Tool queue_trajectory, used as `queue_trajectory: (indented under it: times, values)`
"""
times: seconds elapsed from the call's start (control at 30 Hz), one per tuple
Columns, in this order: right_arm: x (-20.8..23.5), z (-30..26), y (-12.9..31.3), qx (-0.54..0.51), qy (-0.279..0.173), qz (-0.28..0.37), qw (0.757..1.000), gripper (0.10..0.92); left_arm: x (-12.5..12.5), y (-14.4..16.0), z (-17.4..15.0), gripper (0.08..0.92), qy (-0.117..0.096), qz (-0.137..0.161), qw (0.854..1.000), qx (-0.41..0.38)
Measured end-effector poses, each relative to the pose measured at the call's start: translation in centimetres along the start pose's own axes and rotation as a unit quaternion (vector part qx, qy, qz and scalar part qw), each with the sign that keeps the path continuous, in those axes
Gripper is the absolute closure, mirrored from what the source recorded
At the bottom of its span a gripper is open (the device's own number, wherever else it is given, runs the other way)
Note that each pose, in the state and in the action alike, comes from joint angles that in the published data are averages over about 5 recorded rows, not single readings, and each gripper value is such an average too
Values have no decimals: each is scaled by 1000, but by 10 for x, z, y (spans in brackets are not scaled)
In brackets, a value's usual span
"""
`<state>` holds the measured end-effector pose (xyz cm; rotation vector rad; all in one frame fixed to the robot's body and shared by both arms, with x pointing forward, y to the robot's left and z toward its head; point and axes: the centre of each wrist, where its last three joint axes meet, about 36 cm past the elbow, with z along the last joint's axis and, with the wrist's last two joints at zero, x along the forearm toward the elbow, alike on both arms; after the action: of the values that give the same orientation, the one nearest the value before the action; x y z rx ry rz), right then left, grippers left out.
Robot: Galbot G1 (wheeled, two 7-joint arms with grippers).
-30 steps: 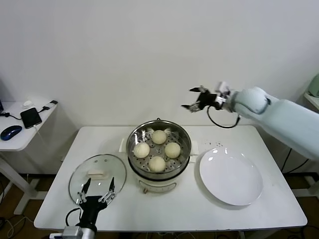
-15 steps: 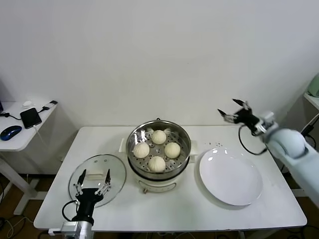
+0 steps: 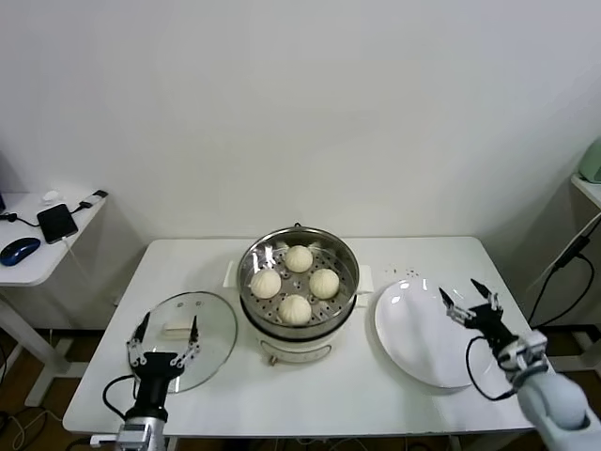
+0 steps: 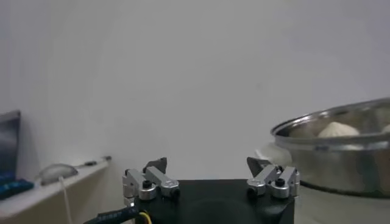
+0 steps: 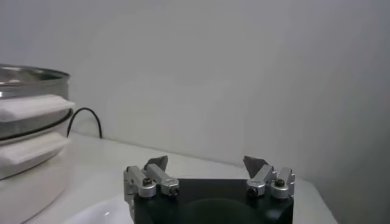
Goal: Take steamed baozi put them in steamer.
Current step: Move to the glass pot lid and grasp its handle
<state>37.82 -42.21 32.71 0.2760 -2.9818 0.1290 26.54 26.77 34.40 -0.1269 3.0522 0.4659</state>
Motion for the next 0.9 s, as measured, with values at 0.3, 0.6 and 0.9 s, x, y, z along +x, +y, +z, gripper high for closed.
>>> queue_trajectory:
  times: [0.3,0.6,0.9]
  values:
    - [16,31,43,-29,-7,20,999,200,2,21,35,177,-33,-23,972,-231]
    - [22,48,73,-32,6,26,999,200,7,36,76,177,-28,20,891,-452]
    - [25,55,91,-34,13,33,999,200,1,31,102,177,-2,35,829,-558]
